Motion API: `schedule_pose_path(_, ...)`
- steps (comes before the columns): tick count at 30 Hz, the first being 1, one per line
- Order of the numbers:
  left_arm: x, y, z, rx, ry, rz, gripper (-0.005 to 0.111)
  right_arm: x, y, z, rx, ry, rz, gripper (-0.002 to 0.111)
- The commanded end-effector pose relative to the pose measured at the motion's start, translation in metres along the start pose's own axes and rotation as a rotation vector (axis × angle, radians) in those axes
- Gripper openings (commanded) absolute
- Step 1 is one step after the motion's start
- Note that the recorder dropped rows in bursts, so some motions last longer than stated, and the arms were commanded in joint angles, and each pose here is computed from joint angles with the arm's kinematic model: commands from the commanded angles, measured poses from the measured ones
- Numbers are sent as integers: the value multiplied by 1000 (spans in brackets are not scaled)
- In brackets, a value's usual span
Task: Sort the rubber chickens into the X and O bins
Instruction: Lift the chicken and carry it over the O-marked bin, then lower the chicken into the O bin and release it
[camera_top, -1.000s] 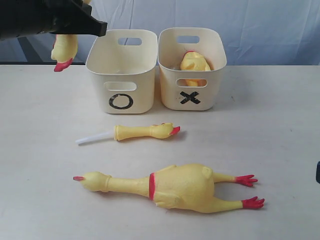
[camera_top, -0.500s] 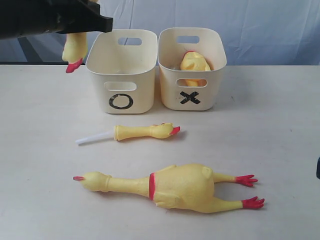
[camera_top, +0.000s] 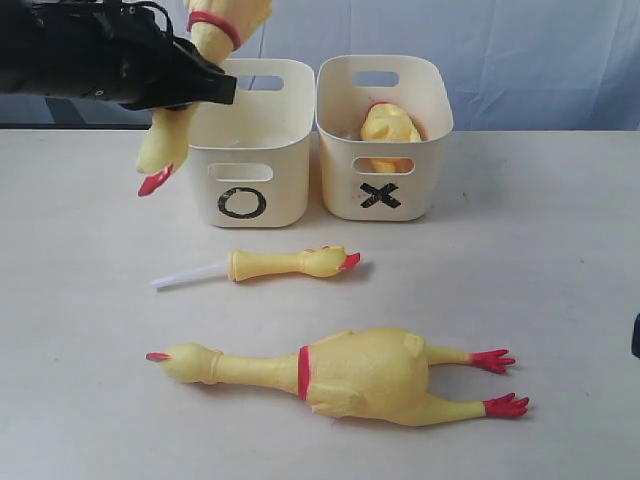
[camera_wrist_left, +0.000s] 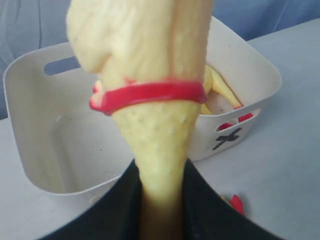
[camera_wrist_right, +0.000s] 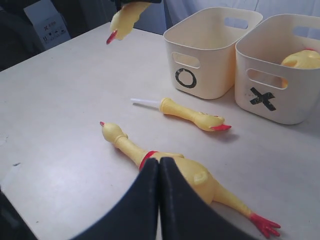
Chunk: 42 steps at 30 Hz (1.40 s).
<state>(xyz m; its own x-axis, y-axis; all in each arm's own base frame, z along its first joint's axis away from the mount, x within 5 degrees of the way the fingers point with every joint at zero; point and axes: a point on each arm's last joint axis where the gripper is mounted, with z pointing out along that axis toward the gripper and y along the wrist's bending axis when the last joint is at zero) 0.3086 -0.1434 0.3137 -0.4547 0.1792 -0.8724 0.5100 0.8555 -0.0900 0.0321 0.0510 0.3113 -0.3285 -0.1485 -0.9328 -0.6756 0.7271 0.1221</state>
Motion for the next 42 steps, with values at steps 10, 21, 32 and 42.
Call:
schedule_pose_path(10, -33, 30, -17, -12, 64, -66, 0, 1, 0, 0, 6, -9, 5, -1)
schedule_pose_path(21, -32, 50, 16, 31, 334, -105, 0, 1, 0, 0, 6, -9, 5, -1)
schedule_pose_path(32, -32, 69, 45, -31, 545, -69, 0, 1, 0, 0, 4, -5, 5, -1)
schedule_pose_path(42, -31, 60, 62, -6, 633, 97, 0, 1, 0, 0, 4, -5, 5, -1)
